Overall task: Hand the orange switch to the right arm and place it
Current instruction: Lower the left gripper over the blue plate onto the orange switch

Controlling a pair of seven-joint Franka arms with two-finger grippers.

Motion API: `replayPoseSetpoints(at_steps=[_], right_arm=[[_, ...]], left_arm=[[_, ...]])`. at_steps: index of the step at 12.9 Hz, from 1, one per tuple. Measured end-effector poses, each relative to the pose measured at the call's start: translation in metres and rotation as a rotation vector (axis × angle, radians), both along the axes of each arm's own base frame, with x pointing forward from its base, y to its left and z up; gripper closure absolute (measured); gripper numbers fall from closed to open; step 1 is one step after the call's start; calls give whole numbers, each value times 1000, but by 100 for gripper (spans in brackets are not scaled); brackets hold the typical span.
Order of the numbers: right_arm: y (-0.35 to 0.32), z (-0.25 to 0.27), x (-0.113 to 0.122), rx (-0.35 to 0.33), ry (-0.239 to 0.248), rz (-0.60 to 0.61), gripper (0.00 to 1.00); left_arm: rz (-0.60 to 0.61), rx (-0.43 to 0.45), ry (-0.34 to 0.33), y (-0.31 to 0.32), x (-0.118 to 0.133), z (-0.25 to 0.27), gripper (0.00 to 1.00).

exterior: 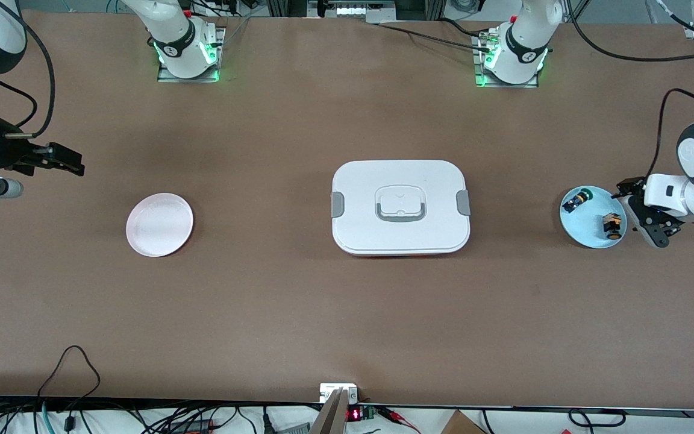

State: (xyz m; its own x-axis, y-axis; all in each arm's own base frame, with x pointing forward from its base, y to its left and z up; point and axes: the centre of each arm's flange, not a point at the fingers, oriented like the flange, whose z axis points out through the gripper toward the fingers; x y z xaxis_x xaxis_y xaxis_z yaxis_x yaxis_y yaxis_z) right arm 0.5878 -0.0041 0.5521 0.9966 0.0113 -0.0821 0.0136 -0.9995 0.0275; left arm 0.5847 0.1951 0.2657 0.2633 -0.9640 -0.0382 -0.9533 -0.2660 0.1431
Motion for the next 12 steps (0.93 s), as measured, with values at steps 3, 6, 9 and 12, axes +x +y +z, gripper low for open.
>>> replayPoseSetpoints(at_steps=[3, 6, 9, 12], right_arm=[[0, 0, 0, 0, 0, 0, 0], [0, 0, 0, 0, 0, 0, 0], [-1, 2, 0, 0, -3, -1, 0], [-1, 6, 1, 0, -12, -1, 0]], left_arm=[[-227, -31, -10, 8, 0, -26, 0], [-389, -53, -15, 10, -8, -48, 0], [-417, -58, -23, 20, -19, -61, 0], [-410, -63, -27, 24, -26, -68, 0]])
